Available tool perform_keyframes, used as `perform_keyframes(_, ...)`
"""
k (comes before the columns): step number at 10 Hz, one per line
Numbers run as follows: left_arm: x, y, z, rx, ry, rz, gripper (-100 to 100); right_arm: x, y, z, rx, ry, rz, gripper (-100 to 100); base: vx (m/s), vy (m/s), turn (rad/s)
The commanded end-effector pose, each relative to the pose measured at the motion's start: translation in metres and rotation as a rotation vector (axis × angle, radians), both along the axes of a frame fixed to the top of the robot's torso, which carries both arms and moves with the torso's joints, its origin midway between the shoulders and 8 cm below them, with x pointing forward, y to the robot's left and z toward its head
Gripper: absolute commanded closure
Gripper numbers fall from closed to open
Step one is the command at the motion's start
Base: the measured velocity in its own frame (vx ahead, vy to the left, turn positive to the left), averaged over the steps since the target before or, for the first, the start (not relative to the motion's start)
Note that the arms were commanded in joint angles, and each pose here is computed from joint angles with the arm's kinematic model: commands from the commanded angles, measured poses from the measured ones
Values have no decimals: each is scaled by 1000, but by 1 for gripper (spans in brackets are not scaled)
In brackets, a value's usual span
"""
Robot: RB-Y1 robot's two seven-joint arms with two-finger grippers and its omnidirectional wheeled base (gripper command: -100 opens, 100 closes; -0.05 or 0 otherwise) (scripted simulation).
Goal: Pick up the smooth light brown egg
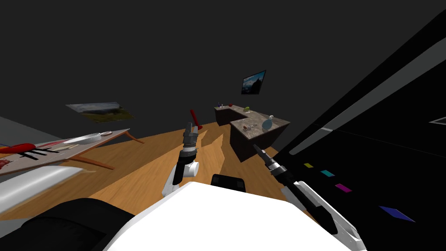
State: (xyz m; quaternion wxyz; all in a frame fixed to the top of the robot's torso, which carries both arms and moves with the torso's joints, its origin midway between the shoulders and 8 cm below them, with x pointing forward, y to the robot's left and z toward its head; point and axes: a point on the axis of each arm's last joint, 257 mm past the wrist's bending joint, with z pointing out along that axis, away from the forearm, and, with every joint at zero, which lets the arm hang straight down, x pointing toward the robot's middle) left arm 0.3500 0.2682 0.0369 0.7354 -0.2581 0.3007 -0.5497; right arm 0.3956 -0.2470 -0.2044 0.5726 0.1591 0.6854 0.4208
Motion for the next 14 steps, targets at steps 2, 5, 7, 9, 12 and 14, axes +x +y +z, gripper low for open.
perform_keyframes(2, 0, 0, 0, 0, 0, 0, 0, -4, -8, -22, -87, 41, 26, -100, -50, 64, 48)
perform_keyframes(5, 0, 0, 0, 0, 0, 0, 0, -10, -27, -56, -222, 104, 58, -100, -22, 54, 46)
perform_keyframes(7, 0, 0, 0, 0, 0, 0, 0, -14, -41, -72, -297, 135, 74, -100, -5, 46, 45)
perform_keyframes(9, 0, 0, 0, 0, 0, 0, 0, -17, -56, -86, -371, 164, 89, -100, 9, 40, 36)
perform_keyframes(12, 0, 0, 0, 0, 0, 0, 0, -22, -78, -97, -467, 194, 109, -100, 28, 32, 34)
perform_keyframes(14, 0, 0, 0, 0, 0, 0, 0, -26, -98, -107, -543, 221, 122, -100, 53, 34, 39)
